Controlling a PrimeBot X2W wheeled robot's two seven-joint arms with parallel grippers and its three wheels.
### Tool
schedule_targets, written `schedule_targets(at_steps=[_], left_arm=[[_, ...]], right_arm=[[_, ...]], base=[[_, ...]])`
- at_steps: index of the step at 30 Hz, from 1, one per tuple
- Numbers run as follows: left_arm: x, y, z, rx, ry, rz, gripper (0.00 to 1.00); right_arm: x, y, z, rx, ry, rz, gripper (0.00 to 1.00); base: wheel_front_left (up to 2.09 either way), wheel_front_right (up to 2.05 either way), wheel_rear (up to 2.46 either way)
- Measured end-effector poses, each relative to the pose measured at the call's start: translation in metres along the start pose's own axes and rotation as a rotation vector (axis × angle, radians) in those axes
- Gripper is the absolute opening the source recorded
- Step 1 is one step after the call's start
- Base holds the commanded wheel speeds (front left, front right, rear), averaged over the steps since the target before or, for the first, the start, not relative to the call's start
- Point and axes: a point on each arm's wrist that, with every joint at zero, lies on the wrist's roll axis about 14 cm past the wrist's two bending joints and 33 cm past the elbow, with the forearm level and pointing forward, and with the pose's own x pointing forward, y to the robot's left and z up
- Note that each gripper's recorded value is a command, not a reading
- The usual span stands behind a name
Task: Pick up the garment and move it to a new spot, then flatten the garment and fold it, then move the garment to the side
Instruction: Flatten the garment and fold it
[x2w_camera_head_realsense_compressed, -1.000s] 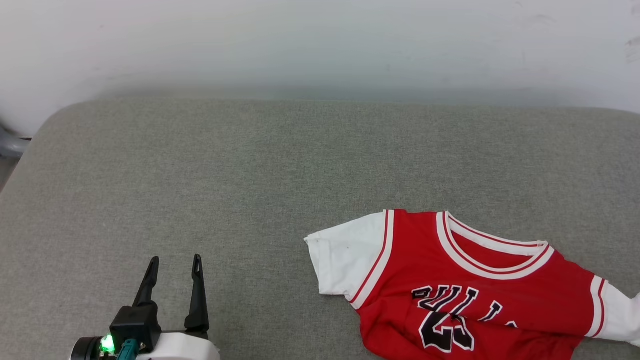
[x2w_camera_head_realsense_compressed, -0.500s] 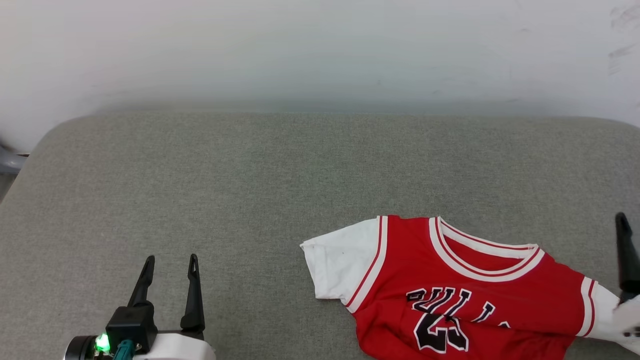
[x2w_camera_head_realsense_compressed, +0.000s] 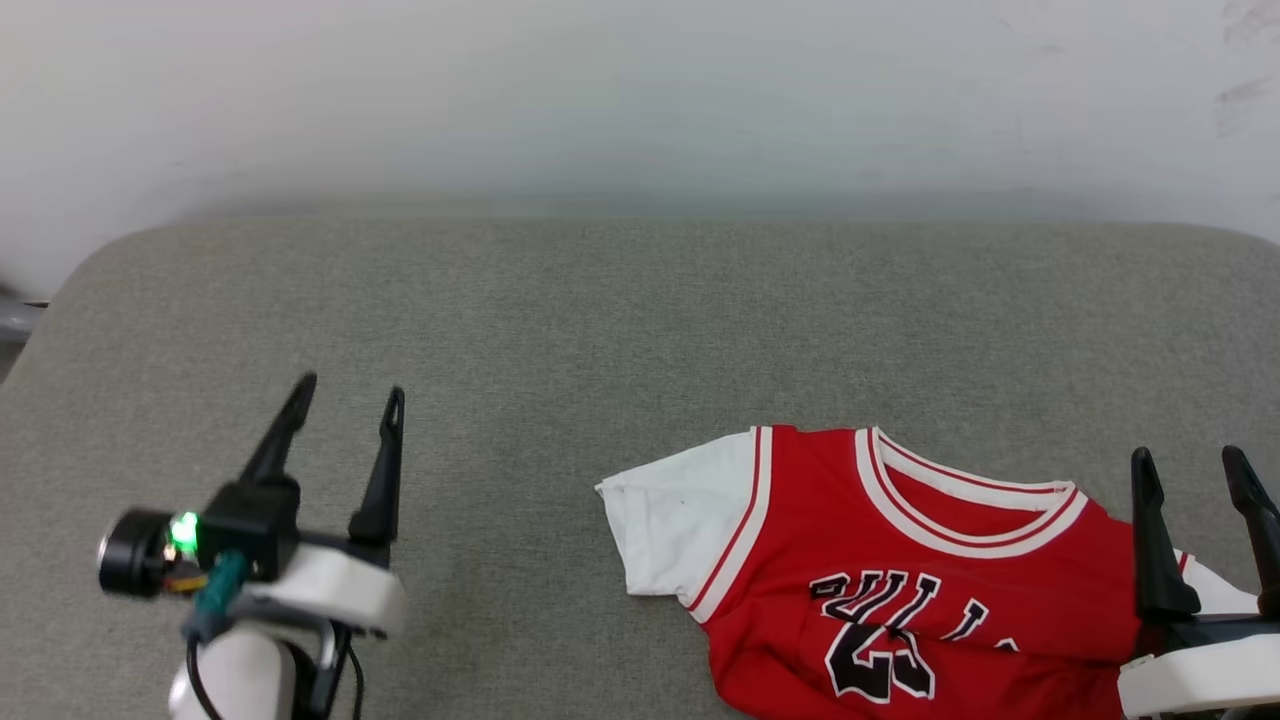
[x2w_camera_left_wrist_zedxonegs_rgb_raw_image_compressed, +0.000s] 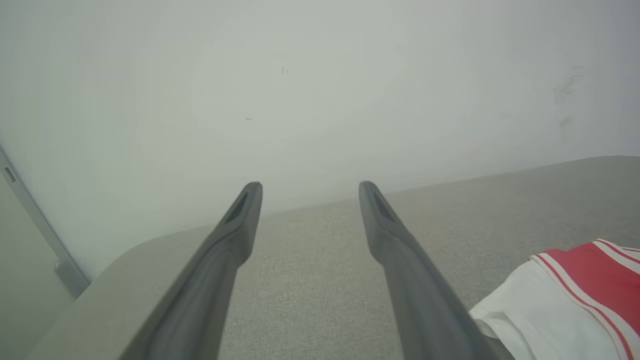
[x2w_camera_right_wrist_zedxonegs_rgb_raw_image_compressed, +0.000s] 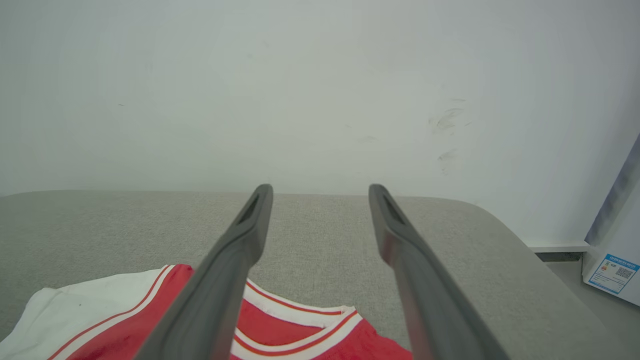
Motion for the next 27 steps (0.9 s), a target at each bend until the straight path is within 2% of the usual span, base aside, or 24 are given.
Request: schedule_targets(at_steps=[6,10,17,27], left_arm=[[0.049,-0.016,0.017,0.044,0.002,-0.149,1.00],[0.071,-0.048,0.020,-0.027,0.082,-0.287,1.00],[0.093,-0.083,0.010,-0.037,0.301,-0.486,1.00],[0.082,-0.125,-0.055,0.089,0.723,-0.714,1.00]], right_arm=[[-0.003,-0.001,-0.006,-0.005,0.024,-0.008,1.00],[-0.003,-0.005,-0.010,-0.010,0.035,-0.020,1.00],[-0.004,-0.014,-0.018,-0.019,0.057,-0.049,1.00],[-0.001,-0.023,-0.028,-0.026,0.077,-0.086,1.00]], base=[[0.00,0.00,0.00],[0.00,0.00,0.00],[0.00,0.00,0.00],[0.00,0.00,0.00]])
